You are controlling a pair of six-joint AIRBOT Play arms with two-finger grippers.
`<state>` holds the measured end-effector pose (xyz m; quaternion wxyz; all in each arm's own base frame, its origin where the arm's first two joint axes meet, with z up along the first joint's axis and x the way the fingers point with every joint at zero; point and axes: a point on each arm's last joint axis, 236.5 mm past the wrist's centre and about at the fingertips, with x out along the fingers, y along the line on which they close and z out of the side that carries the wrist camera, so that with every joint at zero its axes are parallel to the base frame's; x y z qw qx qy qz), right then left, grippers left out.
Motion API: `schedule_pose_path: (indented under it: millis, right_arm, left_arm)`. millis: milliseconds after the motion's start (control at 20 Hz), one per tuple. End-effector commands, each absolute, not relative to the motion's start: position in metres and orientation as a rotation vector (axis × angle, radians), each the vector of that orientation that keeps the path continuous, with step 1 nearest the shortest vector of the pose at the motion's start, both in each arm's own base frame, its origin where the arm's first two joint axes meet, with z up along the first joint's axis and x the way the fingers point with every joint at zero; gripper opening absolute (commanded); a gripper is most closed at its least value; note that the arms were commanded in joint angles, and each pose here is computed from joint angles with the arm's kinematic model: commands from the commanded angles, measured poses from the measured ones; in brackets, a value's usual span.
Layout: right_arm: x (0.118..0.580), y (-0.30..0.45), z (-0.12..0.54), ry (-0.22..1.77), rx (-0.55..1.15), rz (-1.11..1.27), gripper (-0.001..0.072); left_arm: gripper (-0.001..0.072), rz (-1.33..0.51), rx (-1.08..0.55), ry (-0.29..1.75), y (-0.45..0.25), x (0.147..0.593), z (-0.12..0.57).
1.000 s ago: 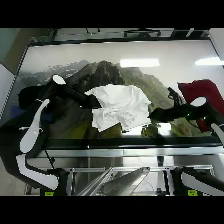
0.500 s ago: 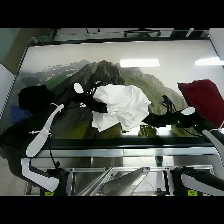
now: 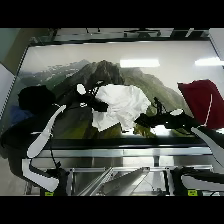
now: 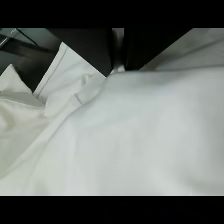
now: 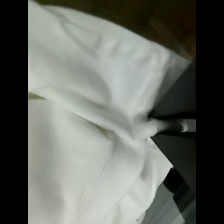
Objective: Fold the shirts.
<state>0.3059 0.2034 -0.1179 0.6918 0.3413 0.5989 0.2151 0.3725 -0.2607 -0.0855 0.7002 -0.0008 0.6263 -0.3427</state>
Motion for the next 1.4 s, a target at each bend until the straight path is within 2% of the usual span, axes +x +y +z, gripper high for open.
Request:
schedule_pose_path:
  millis: [0,250,400,500,650,800,1050,1200,1350]
  right_arm:
    - [0.326,0.210,-0.109,1.271,0.814,0.478,0.0016]
    - [0.338,0.203,-0.091,1.231,0.736,0.518,0.0014]
    - [0.353,0.166,-0.055,1.186,0.672,0.498,0.0014]
    - [0.372,0.124,-0.009,1.096,0.629,0.457,0.0014]
    - [0.398,0.070,0.107,0.847,0.577,0.456,0.0014]
    - [0.399,0.035,0.231,0.592,0.450,0.436,0.0014]
    - [0.365,0.039,0.394,0.240,0.216,0.434,0.0014]
    - [0.338,0.050,0.463,0.083,0.112,0.437,0.0013]
    - [0.324,0.053,0.499,-0.016,0.071,0.425,0.0013]
  left_arm:
    - [0.0025,-0.791,0.001,1.368,-0.268,0.381,-0.066]
    - [0.0025,-0.857,0.016,1.280,-0.280,0.405,0.007]
    - [0.0025,-0.853,-0.018,1.204,-0.267,0.419,0.064]
    - [0.0025,-0.875,-0.120,1.077,-0.255,0.431,0.127]
    - [0.0025,-0.932,-0.324,0.801,-0.223,0.437,0.249]
    - [0.0025,-0.959,-0.444,0.556,-0.179,0.413,0.352]
    - [0.0025,-0.923,-0.419,0.315,-0.139,0.347,0.442]
    - [0.0026,-0.945,-0.393,0.202,-0.140,0.301,0.481]
    - [0.0026,-0.962,-0.351,0.195,-0.148,0.279,0.486]
